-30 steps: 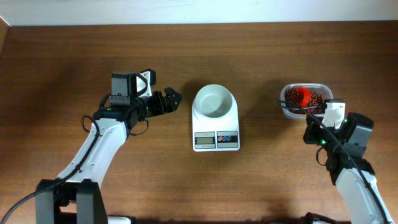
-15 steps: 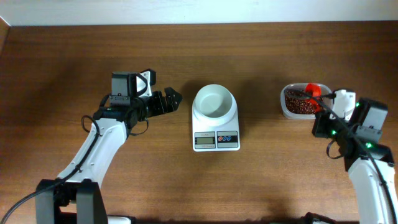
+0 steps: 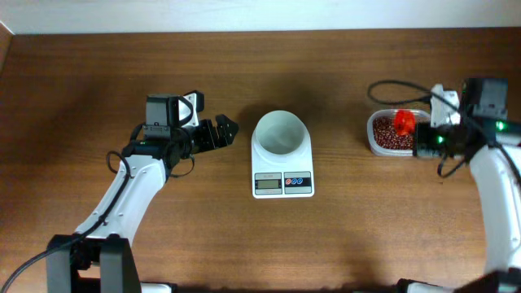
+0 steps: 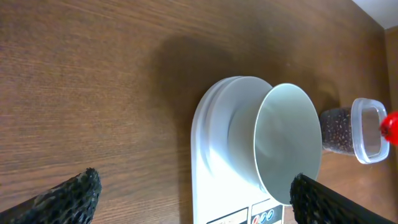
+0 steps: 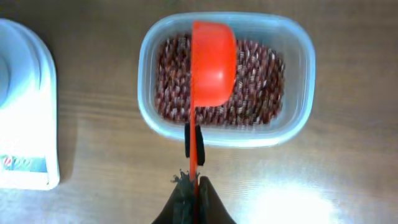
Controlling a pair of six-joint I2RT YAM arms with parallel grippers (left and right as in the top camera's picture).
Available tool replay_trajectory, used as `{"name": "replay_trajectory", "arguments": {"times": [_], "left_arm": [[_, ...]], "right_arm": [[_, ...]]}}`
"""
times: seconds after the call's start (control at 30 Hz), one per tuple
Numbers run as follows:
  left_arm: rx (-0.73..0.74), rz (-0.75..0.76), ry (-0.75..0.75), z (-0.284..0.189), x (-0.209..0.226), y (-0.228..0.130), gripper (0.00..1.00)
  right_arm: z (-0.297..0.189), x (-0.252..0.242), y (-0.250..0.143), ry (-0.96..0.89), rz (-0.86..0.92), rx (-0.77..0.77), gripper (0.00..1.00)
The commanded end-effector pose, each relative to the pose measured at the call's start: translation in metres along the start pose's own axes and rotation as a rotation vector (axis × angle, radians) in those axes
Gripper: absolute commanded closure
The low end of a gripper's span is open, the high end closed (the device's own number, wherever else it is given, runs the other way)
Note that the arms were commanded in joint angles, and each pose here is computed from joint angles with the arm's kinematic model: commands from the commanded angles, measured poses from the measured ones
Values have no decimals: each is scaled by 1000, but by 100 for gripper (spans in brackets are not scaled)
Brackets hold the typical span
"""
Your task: Scoop item into bowl and weigh 50g on scale
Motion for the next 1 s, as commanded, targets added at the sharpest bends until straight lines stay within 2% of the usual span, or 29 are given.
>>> {"name": "replay_trajectory", "arguments": {"times": [0.0,0.1,0.3,0.6,0.8,0.83,0.97], "left_arm": [[-22,26,-5,-5,-4,4,0],[-23,27,-5,-5,-4,4,0],[-23,27,-5,-5,-4,4,0],[-8,18,2,-5,-3,2,1],[-5,17,3,-5,-3,2,1],[-5,17,3,-5,-3,2,1],[-5,17,3,-5,-3,2,1]], "right_arm": [[5,-8,13,-36,-45,111,96],[6,-14,16,-83,-57,175,96],[2,-15,19,-105,-96,189,96],[54,-5,20,-46,-157,317,96],[67,-9,26,-54,-159,301,96],[67,-9,26,-54,-159,301,78],[67,-9,26,-56,-159,299,65]]}}
Point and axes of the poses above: each gripper's point midway between its finger pads, its own z axis out along the fingers, its own x axis along the line the jaws close on, y = z × x, the point moved 9 cm from there along -z, back along the fingers, and after that the axes turned 6 degrees about -z, right-handed, at the moved point
